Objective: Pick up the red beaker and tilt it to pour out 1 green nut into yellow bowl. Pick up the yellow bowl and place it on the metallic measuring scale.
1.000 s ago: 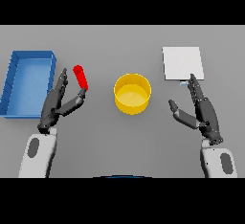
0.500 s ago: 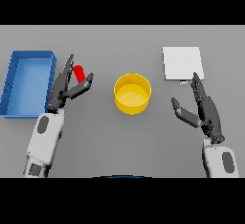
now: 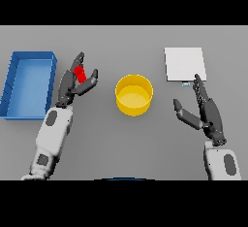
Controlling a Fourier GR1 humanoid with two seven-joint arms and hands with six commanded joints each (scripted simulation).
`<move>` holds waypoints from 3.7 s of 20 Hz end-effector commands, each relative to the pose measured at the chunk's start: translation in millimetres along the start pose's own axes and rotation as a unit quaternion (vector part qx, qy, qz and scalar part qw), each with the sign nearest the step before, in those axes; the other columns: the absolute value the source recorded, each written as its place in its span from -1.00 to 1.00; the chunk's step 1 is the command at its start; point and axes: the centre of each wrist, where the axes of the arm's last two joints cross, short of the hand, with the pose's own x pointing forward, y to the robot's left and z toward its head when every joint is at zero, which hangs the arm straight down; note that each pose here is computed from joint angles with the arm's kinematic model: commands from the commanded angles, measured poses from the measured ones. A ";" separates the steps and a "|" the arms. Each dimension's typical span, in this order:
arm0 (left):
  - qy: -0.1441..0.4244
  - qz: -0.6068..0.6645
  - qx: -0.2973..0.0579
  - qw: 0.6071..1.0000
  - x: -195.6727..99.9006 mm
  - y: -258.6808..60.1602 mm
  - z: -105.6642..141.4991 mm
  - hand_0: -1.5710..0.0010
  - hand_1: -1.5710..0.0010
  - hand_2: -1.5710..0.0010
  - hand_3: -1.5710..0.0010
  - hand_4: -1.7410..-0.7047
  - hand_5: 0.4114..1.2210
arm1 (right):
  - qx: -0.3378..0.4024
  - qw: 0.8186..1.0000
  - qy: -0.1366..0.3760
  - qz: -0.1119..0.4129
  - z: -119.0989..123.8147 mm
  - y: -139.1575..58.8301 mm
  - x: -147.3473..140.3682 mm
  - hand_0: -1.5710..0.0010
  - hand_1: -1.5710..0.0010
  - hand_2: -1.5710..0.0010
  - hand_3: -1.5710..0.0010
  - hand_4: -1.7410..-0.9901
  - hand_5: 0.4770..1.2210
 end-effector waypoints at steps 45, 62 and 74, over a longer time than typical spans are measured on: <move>-0.101 -0.599 -0.211 0.766 143.8 -42.6 -36.9 -1.00 -1.00 -1.00 -1.00 -0.81 0.96 | -0.004 1.000 0.005 0.005 5.0 2.5 0.2 1.00 1.00 1.00 1.00 0.20 -0.44; -0.141 -0.833 -0.270 0.461 183.5 -112.4 -44.8 -1.00 -1.00 -1.00 -0.90 -0.98 1.00 | -0.007 1.000 0.013 -0.023 6.7 3.5 -1.0 1.00 1.00 1.00 1.00 0.18 -0.67; -0.162 -0.904 -0.269 0.291 184.0 -147.8 -38.5 -1.00 -1.00 -1.00 -0.99 -1.00 1.00 | -0.012 1.000 0.015 -0.012 -0.1 7.7 -0.4 1.00 1.00 1.00 1.00 0.22 -0.66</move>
